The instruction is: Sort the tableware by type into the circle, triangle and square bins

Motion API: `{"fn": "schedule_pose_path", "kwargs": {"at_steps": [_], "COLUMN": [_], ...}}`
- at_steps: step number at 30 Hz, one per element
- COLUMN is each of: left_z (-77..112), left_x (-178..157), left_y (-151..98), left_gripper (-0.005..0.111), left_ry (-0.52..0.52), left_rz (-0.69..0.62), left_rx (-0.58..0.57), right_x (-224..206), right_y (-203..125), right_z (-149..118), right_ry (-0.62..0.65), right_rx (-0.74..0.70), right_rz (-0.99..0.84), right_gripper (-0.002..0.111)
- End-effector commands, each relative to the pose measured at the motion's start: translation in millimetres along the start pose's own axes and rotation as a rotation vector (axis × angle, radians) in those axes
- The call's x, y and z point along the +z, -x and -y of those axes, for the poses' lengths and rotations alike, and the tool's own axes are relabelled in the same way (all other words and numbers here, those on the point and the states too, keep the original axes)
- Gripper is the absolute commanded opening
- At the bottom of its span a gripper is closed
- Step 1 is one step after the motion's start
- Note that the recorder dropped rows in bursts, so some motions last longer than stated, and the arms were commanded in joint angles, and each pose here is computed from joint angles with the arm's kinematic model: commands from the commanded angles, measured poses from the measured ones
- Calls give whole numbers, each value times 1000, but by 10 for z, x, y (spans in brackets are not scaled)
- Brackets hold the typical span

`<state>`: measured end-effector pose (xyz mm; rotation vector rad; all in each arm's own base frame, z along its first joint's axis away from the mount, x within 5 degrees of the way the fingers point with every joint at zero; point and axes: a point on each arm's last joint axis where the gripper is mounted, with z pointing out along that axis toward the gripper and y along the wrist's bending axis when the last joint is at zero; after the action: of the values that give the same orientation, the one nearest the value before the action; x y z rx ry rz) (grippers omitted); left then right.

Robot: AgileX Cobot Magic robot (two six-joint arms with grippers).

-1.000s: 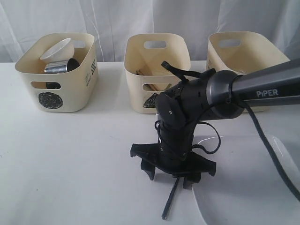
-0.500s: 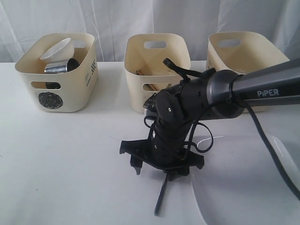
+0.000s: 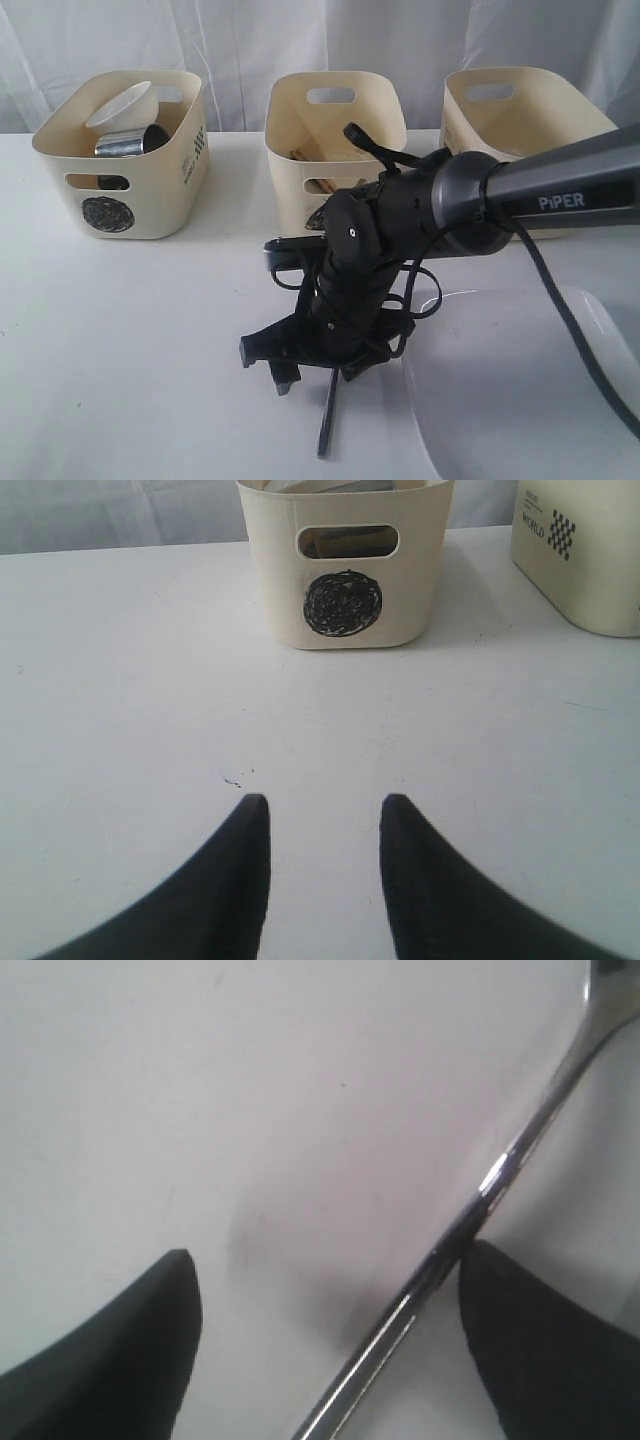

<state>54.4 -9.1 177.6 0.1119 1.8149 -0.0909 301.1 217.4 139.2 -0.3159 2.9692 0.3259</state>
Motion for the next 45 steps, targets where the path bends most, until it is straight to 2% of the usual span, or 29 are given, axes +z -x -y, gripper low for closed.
{"fn": "schedule_pose_path", "kwargs": {"at_steps": [1, 19, 28, 36, 45], "left_z": [3, 3, 3, 3, 3], "left_x": [1, 1, 1, 1, 1], "left_y": [-15, -15, -15, -15, -15], "left_gripper": [42, 42, 42, 42, 42], "left_ry": [-4, -4, -4, -4, -4], "left_rz": [-2, -2, -2, -2, -2], "left_rx": [-7, -7, -7, -7, -7], "right_x": [146, 144, 129, 86, -229], "right_y": [4, 34, 59, 44, 103], "right_z": [11, -7, 104, 126, 149], "right_ry": [0, 35, 33, 16, 45], "right_rx": [-28, 34, 182, 157, 158], "right_rz": [20, 47, 25, 8, 87], "right_gripper": [68, 68, 68, 68, 68]}}
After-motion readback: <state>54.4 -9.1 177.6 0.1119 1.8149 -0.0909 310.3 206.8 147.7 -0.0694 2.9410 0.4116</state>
